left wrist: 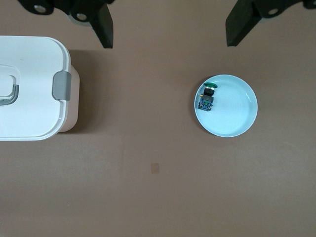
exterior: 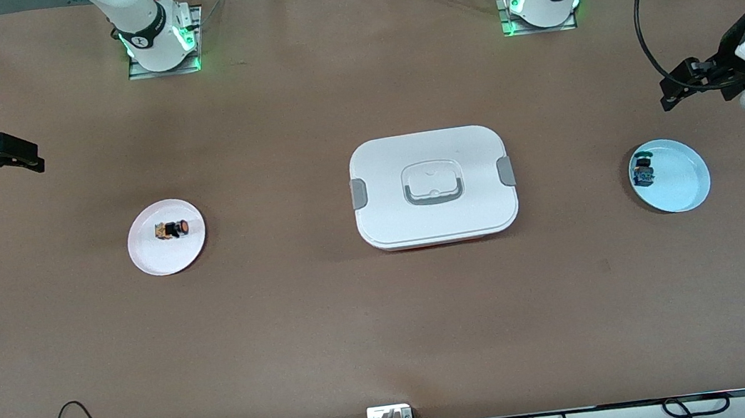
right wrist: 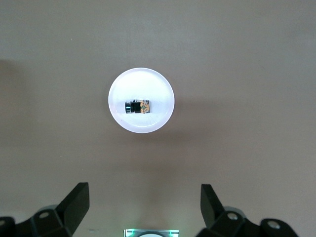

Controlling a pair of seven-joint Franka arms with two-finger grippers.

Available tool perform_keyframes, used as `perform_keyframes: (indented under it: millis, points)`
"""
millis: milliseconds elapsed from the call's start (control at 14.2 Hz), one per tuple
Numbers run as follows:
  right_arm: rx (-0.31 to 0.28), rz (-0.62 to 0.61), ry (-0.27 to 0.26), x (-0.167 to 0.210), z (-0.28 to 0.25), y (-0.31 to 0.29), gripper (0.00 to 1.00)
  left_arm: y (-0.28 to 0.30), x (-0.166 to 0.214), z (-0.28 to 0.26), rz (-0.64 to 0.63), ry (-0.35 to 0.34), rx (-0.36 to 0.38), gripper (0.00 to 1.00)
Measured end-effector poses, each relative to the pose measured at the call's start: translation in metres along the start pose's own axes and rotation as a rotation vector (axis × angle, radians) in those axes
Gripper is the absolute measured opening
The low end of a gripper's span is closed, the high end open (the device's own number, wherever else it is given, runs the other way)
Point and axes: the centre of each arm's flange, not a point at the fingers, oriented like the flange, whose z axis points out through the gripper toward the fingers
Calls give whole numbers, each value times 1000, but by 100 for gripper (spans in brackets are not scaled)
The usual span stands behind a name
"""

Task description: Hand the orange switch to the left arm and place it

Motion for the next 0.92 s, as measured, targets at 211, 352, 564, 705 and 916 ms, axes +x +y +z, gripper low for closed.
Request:
perform_keyframes:
  millis: [211,352,564,705,916]
  points:
    - [0,0,-1,0,0,0,100,0,0,0,0,0,0,100]
    - [0,1,-1,0,0,0,100,0,0,0,0,0,0,100]
    - [0,2,-3,0,0,1,100,0,0,0,0,0,0,100]
    - [0,2,-9,1,3,1,100,0,0,0,0,0,0,100]
    - [-1,4,-26,6,12,2,100,0,0,0,0,0,0,100]
